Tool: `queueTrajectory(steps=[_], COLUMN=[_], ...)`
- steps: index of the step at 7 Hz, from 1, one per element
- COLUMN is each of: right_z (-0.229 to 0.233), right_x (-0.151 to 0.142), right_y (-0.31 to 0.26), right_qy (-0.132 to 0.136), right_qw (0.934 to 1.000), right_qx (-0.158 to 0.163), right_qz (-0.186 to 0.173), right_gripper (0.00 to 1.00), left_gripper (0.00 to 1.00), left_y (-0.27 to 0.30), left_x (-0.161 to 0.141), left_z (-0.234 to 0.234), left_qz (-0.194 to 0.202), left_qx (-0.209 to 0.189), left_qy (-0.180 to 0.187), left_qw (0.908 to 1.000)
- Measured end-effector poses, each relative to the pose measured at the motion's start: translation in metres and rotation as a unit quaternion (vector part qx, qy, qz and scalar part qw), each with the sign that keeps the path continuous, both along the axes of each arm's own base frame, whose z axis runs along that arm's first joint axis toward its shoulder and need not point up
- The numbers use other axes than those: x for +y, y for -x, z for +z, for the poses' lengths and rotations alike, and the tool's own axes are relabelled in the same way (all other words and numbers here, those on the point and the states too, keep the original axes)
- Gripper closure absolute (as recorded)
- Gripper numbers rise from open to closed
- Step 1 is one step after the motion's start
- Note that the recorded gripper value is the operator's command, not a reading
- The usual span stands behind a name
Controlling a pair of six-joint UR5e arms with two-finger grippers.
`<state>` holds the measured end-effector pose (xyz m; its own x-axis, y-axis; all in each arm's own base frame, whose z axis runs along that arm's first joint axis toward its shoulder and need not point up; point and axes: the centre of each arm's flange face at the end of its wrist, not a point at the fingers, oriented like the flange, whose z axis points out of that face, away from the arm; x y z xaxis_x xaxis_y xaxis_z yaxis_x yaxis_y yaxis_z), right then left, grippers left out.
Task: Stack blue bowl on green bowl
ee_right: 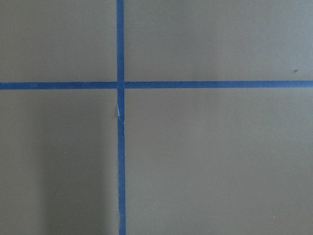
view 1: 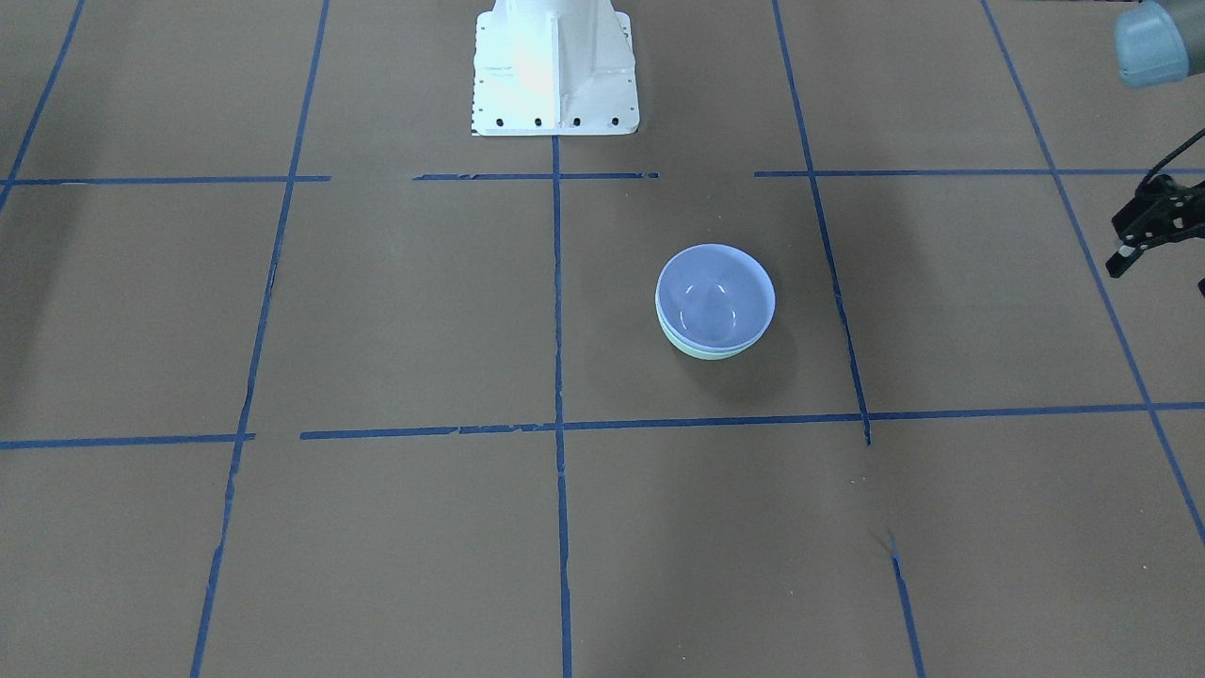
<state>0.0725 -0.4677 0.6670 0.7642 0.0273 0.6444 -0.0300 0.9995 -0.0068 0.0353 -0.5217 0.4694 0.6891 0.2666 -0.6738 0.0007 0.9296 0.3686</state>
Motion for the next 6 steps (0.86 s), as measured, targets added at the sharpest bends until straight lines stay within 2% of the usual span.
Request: queueTrajectory(steps=[2,3,4,6], right_z=[0.000,0.000,0.000,0.000], right_x=[0.000,0.000,0.000,0.000], right_y=[0.000,0.000,0.000,0.000], right_qy=[0.000,0.000,0.000,0.000], right_qw=[1.0000,1.0000,1.0000,1.0000], right_qx=[0.000,0.000,0.000,0.000], right_qz=[0.000,0.000,0.000,0.000], right_gripper=[0.00,0.00,0.00,0.00], left_gripper=[0.00,0.00,0.00,0.00], left_y=[0.064,0.081,0.088,0.091], left_x=[0.009,0.025,0.049,0.087], left_z=[0.079,0.119,0.152,0.182], left_qz=[-0.015,-0.003,0.006,0.014], left_qx=[-0.029,-0.039,-0.040,-0.020], left_qy=[0.044,0.060,0.081,0.112], left_qw=[0.9985,0.9974,0.9959,0.9934])
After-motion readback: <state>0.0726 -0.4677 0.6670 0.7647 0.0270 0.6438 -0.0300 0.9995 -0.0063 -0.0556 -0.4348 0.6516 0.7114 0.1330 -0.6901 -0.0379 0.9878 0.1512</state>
